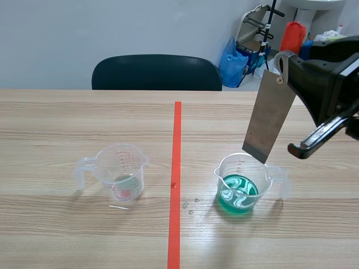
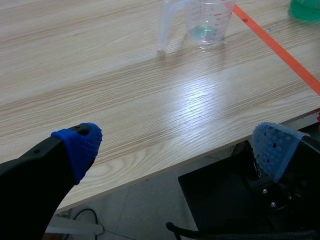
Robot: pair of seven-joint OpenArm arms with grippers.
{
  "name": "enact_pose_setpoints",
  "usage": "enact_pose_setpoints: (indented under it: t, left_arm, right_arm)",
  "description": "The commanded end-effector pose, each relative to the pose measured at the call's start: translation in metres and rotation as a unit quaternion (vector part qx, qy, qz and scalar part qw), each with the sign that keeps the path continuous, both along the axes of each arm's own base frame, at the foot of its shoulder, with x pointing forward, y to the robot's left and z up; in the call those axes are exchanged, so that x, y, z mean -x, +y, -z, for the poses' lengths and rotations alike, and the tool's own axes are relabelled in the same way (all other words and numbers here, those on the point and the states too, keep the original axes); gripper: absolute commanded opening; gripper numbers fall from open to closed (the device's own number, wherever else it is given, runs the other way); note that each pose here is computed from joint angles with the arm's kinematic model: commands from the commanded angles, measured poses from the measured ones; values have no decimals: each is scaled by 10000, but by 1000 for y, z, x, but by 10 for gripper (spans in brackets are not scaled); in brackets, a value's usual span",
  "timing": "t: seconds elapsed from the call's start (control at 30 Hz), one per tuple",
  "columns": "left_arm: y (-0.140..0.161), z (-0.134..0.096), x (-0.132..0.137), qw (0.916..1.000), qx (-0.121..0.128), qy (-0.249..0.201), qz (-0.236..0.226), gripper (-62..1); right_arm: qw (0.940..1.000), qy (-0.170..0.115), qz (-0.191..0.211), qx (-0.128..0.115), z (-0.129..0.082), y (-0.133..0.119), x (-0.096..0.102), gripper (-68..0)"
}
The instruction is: Do the redox reaction experiment
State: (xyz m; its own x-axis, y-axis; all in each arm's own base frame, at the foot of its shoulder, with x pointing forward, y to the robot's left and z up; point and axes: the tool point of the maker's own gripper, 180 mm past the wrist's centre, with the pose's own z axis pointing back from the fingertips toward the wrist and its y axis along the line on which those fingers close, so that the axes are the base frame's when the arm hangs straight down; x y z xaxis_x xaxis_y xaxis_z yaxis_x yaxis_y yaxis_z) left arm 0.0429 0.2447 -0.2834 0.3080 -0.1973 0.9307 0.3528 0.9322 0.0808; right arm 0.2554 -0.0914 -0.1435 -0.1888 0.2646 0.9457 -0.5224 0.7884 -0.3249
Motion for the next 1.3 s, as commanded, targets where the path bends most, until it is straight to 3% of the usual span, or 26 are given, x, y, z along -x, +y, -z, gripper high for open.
enact_pose_setpoints:
  t: [0.0, 1.27]
  left_arm:
    - [-3, -4, -2, 9999, 77, -95, -3, 14]
    - [-2, -1, -1, 10000, 38, -4, 4, 14]
  right_arm:
    - [9998, -203, -30, -38, -13, 1, 0, -662]
    - [9998, -200, -31, -38, -13, 1, 0, -662]
